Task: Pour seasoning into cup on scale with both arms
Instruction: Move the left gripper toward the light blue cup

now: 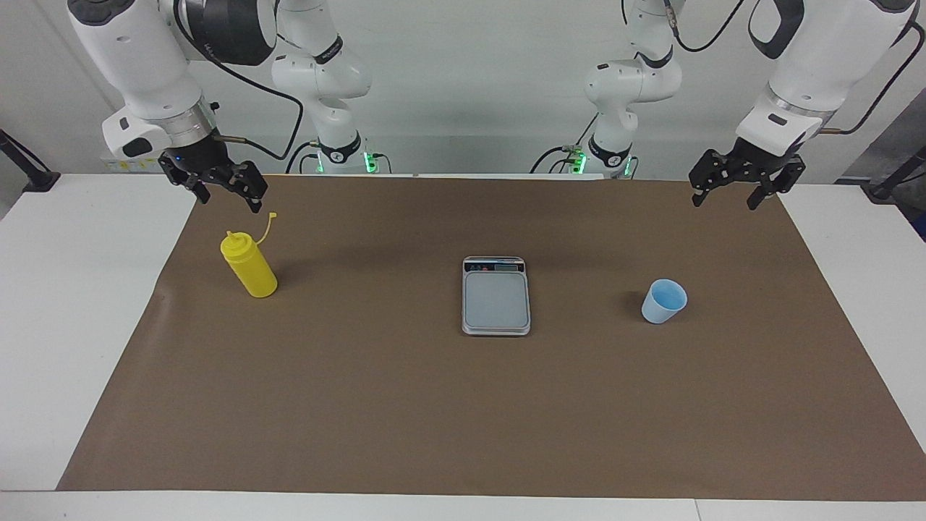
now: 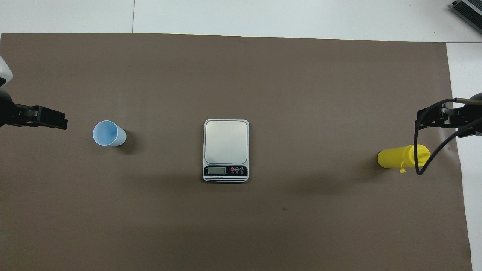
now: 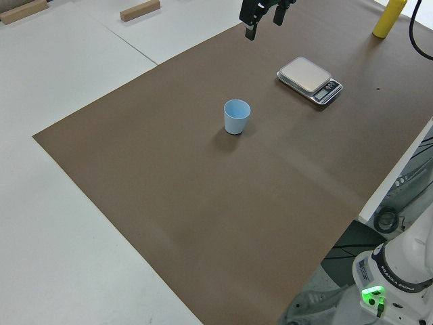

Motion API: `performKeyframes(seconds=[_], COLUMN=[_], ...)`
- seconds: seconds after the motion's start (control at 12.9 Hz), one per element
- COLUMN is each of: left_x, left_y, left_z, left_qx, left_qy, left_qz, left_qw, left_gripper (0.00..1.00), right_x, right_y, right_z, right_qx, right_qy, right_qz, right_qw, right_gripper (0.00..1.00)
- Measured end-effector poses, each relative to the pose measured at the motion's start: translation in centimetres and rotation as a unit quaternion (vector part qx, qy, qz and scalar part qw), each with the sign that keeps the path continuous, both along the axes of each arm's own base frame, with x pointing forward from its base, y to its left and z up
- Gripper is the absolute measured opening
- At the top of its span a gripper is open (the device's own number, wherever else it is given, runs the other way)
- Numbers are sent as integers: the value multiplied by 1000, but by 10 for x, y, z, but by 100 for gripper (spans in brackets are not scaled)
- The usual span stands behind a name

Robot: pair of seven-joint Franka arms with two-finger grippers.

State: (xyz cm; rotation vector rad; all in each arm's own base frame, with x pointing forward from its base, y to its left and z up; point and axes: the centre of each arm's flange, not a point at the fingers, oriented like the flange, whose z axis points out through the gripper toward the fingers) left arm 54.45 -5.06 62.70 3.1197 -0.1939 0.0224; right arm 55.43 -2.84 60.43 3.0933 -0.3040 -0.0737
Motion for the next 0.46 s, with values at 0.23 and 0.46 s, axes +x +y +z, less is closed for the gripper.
performKeyframes(seconds=[0.23, 0.46], left_x=[0, 0], left_y=[0, 0], left_z=[-1, -3], left_qx=[0, 0], left_qy=[1, 3], left_qz=[0, 0], left_qw=[1000, 1000], left_gripper=[100, 100], right_x=[0, 0], right_y=[0, 0], right_z=[0, 0], right_qx=[0, 0], right_qy=[0, 0], right_qz=[0, 0], right_qw=[1000, 1000], right_gripper=[100, 100])
